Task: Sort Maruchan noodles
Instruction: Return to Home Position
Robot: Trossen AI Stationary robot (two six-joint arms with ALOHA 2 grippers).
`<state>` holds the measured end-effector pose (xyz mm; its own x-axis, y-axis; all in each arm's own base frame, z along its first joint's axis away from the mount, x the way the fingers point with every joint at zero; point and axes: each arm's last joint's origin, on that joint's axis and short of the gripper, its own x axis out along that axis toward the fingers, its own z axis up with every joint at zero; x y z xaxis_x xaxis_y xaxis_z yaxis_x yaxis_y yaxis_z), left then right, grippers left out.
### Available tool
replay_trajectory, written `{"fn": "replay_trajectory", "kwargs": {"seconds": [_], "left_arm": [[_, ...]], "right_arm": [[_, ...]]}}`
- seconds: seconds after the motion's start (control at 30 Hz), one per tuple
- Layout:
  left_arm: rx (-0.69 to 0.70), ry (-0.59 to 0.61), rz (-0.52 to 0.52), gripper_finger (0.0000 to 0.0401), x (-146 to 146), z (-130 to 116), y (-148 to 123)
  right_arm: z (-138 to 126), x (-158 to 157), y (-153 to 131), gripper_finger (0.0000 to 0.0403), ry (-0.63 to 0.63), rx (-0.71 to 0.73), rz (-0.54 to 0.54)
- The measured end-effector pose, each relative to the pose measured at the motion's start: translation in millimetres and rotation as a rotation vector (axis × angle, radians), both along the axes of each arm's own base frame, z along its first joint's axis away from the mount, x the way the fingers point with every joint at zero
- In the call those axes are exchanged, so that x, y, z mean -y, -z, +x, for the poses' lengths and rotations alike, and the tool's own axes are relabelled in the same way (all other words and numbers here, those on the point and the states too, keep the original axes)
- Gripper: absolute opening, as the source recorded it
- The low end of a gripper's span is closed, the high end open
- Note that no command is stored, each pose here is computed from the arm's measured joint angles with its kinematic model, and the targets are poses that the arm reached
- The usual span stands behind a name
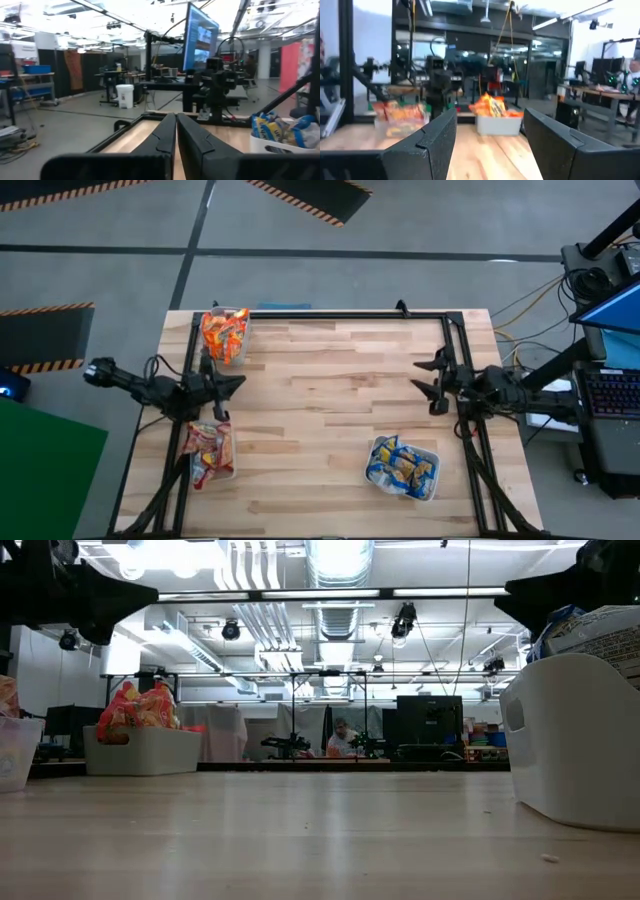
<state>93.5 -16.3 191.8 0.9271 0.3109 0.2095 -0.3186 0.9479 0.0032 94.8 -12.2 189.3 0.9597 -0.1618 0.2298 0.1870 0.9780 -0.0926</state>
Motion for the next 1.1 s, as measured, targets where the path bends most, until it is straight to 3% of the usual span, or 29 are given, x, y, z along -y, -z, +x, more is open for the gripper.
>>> {"fn": "replay_trajectory", "kwargs": {"seconds": [0.27,0.57,1.1], "left_arm": [[0.012,0.020,-0.018,0.0000,0.3,-0.2,-1.7],[0.006,0.021,-0.019,0.0000,0.6,0.6,-1.4],[0.001,0.021,-0.017,0.0000,0.8,1.0,-1.4]], "right_arm": [[0.4,1.8,1.4,0.0219,0.072,-0.025,-0.039],[0.6,1.8,2.0,0.0219,0.048,-0.008,0.065],[0.8,1.9,2.8,0.0219,0.048,-0.016,0.069]]}}
